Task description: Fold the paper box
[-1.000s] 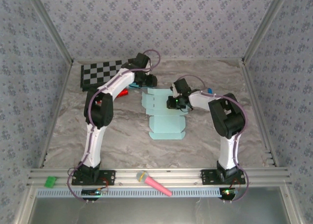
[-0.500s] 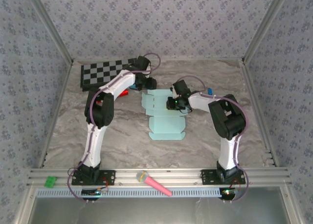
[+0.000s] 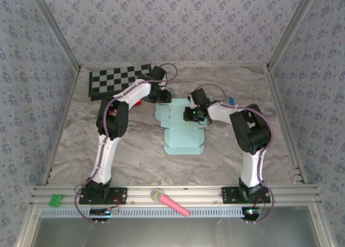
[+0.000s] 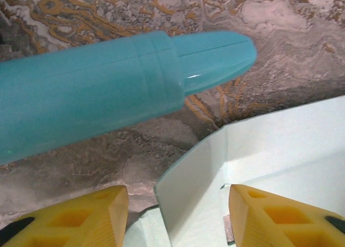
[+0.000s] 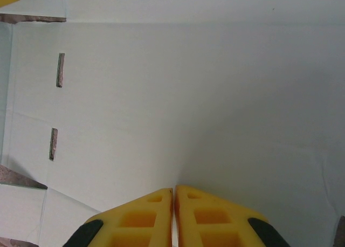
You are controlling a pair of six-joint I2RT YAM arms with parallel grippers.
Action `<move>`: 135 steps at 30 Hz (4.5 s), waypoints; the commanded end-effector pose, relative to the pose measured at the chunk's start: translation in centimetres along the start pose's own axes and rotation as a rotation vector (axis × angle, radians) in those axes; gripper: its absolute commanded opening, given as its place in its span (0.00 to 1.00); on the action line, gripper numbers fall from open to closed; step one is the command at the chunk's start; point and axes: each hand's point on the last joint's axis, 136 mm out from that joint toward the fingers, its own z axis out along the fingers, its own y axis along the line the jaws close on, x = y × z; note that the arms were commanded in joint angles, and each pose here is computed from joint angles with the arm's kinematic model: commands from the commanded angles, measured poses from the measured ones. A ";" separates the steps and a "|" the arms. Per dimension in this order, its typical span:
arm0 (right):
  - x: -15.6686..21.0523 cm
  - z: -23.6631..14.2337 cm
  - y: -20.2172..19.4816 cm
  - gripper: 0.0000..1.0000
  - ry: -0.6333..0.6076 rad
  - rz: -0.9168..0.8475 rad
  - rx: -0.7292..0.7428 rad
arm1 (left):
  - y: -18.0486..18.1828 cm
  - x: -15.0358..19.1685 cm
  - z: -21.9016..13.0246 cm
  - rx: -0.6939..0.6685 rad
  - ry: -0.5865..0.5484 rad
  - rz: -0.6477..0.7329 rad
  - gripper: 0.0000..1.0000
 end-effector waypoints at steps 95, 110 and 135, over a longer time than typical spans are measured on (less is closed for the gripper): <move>5.6 2.0 -1.3 0.13 0.135 0.077 0.061 | -4.1 12.5 -3.9 0.056 -0.034 -0.058 0.63; 6.0 2.3 -1.3 0.13 0.146 0.079 0.063 | -7.2 12.2 -4.3 0.157 -0.034 0.011 0.50; 1.2 -3.6 1.4 0.17 0.002 0.039 0.011 | -8.4 9.9 -9.7 0.150 -0.149 0.110 0.54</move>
